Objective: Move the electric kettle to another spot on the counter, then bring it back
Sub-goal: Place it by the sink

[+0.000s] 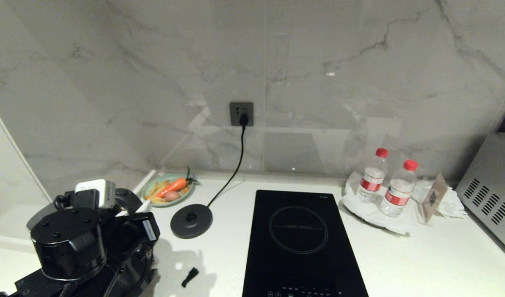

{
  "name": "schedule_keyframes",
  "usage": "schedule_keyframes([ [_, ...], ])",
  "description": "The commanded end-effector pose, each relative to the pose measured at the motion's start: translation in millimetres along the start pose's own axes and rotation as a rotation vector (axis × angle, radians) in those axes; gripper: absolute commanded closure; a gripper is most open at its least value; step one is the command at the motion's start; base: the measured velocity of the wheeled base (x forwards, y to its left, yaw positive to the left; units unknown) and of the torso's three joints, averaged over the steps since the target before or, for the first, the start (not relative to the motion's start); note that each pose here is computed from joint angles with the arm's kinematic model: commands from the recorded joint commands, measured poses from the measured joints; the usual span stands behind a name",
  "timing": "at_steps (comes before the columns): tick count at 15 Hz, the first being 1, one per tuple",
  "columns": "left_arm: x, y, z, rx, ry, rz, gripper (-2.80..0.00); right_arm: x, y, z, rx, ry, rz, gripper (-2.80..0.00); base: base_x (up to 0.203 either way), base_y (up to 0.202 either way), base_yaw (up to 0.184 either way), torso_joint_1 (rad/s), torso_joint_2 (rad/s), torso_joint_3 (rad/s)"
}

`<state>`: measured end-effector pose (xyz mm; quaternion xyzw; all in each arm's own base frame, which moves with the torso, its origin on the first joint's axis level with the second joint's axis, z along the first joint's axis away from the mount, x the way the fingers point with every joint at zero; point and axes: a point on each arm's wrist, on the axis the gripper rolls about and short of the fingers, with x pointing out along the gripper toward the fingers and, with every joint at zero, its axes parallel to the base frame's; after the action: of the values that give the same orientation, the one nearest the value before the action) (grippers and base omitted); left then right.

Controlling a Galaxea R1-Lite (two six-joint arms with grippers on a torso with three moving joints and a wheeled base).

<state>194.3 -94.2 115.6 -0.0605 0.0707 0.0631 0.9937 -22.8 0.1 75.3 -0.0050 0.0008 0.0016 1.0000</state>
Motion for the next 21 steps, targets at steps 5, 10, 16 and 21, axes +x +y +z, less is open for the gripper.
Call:
schedule_keyframes([
  [5,-9.9,9.1,2.2,-0.009,-0.012,0.010,0.00,0.0,0.0,0.0,-0.001,0.000,0.000,0.00,0.000,0.000,0.000,0.000,0.00,0.000],
  [10,-9.7,8.8,3.1,-0.009,-0.016,0.009,0.00,0.0,0.0,0.0,-0.001,0.000,0.000,0.00,0.001,-0.005,0.073,0.002,0.00,0.002],
  [16,-11.3,9.5,5.0,-0.015,-0.024,0.007,0.00,0.0,0.0,0.0,-0.001,0.000,0.000,0.00,-0.003,-0.009,0.175,-0.001,0.00,0.003],
  [21,-12.6,10.5,6.5,-0.019,-0.029,0.009,0.00,0.0,0.0,0.0,-0.001,0.000,0.000,0.00,-0.003,-0.009,0.178,0.001,0.01,0.005],
])
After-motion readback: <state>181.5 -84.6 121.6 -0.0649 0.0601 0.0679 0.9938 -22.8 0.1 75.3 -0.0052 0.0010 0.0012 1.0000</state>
